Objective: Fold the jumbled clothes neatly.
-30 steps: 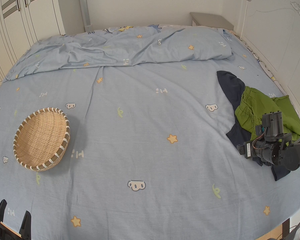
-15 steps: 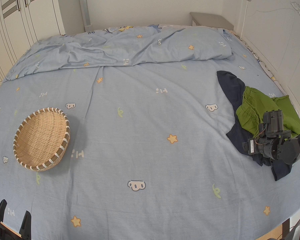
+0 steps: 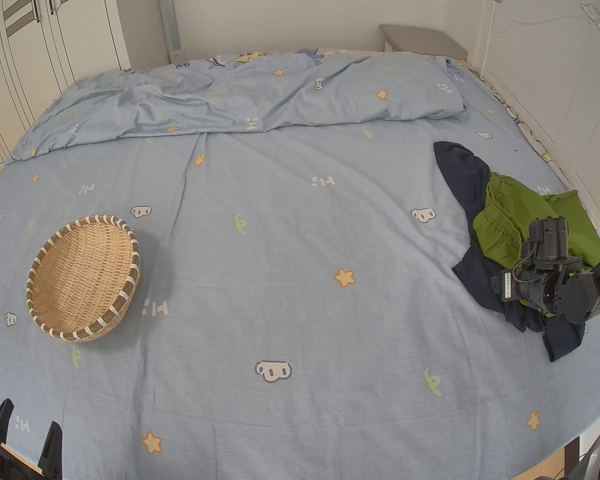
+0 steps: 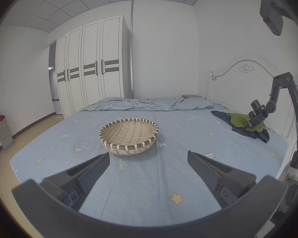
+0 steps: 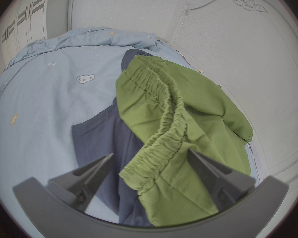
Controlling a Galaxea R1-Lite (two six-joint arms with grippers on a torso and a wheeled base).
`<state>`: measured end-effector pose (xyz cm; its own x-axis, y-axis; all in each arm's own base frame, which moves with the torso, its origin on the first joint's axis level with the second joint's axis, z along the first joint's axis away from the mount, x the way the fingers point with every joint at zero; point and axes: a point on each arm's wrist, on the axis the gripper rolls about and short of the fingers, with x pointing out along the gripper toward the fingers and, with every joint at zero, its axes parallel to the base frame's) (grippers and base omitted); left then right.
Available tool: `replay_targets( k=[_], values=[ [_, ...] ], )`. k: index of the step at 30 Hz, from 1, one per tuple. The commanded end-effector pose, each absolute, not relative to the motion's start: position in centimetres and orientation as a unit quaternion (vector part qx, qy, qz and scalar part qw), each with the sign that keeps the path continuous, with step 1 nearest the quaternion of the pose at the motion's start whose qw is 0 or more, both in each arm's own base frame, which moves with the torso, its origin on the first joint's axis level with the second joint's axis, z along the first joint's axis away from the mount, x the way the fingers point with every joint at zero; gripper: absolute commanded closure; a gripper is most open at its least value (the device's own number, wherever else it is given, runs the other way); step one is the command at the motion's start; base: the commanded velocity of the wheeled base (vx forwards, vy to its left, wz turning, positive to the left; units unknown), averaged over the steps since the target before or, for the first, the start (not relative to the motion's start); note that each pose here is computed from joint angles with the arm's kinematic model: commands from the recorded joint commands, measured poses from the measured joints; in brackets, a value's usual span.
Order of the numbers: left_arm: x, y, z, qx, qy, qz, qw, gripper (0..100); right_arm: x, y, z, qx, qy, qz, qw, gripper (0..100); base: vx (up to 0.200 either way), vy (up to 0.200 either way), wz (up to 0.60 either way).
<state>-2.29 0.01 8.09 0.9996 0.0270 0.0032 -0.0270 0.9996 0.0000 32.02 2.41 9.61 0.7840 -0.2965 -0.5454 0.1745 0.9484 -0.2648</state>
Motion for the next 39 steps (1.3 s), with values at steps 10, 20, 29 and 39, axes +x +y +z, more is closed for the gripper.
replay_targets(
  k=[10, 20, 29, 39],
  values=[
    [-2.3, 0.0, 7.6, 0.000, -0.001, 0.014, 1.000, 0, 32.2, 2.3, 9.5, -0.100, 0.305, -0.128, 0.939, 100, 0.000, 0.000, 0.00],
    [-2.3, 0.0, 7.6, 0.000, -0.001, 0.014, 1.000, 0, 31.4, 2.8, 11.2, -0.096, 0.283, -0.114, 0.947, 100, 0.000, 0.000, 0.00],
    [-2.3, 0.0, 7.6, 0.000, -0.001, 0.014, 1.000, 0, 28.4, 6.2, 16.8, -0.092, 0.248, -0.049, 0.963, 100, 0.000, 0.000, 0.00],
    [-2.3, 0.0, 7.6, 0.000, -0.002, 0.014, 1.000, 0, 25.3, 11.3, 21.7, -0.007, 0.310, 0.087, 0.947, 100, 0.000, 0.000, 0.00]
  ],
)
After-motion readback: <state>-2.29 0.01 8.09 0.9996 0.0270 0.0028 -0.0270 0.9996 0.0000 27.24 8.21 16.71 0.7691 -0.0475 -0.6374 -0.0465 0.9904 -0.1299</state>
